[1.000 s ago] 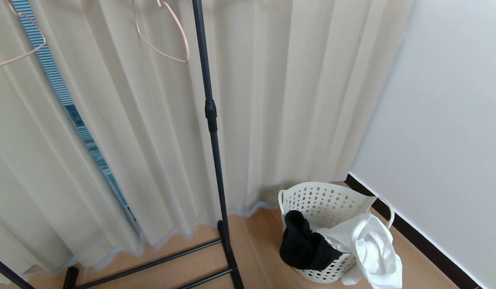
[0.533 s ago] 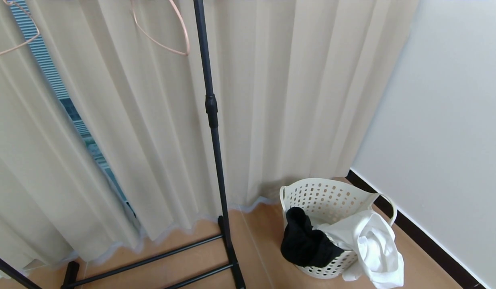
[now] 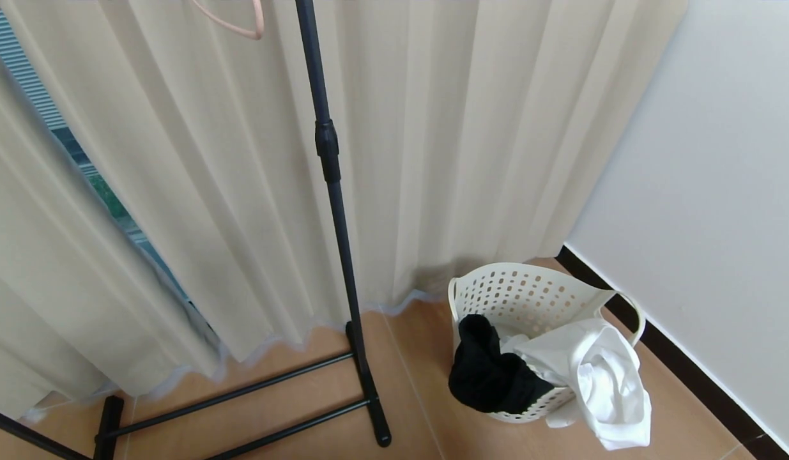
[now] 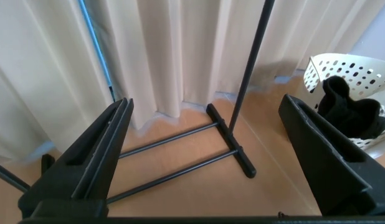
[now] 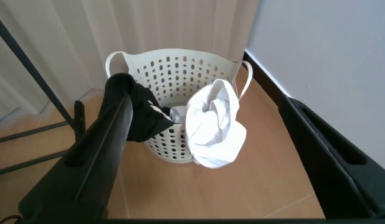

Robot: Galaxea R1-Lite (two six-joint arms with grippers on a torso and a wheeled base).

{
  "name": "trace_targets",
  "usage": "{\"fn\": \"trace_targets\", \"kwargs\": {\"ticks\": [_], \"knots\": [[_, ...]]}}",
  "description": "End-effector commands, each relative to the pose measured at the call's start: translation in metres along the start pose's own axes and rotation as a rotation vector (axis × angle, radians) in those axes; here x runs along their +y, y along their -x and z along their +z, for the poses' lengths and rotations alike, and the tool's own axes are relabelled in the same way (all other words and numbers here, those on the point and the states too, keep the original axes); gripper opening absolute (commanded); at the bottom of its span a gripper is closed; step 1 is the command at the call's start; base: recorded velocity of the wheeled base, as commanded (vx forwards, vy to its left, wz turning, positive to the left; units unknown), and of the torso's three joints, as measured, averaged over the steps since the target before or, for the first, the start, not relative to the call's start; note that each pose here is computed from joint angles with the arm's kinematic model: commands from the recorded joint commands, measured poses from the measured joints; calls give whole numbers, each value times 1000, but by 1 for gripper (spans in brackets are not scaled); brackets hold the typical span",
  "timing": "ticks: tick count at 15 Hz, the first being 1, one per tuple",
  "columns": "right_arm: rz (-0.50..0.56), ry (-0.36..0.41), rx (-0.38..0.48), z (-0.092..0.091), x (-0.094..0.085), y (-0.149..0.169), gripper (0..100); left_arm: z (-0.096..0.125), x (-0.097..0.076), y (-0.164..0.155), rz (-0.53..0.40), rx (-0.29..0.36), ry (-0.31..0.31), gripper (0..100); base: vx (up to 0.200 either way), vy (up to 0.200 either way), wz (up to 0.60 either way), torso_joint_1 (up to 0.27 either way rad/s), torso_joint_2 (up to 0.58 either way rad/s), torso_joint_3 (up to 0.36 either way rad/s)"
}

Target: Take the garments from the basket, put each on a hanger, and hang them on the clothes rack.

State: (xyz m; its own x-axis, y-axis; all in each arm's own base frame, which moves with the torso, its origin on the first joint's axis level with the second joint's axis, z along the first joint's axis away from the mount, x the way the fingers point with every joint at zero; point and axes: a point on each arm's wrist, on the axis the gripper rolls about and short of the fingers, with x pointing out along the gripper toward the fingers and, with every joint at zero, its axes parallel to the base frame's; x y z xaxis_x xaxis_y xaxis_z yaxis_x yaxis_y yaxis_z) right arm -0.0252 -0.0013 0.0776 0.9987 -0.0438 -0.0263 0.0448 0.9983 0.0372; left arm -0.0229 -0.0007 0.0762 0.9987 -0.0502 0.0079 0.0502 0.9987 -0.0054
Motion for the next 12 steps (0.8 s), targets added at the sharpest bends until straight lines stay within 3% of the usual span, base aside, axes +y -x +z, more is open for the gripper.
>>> {"fn": "trace_targets", "kwargs": {"ticks": [1, 12], "knots": [[-1, 0, 3, 0, 0, 0, 100, 0, 0, 0, 0, 0, 0, 100, 0, 0, 0, 2, 2, -207], [-1, 3, 3, 0, 0, 0, 100, 0, 0, 0, 0, 0, 0, 100, 0, 0, 0, 3, 1, -199]]}}
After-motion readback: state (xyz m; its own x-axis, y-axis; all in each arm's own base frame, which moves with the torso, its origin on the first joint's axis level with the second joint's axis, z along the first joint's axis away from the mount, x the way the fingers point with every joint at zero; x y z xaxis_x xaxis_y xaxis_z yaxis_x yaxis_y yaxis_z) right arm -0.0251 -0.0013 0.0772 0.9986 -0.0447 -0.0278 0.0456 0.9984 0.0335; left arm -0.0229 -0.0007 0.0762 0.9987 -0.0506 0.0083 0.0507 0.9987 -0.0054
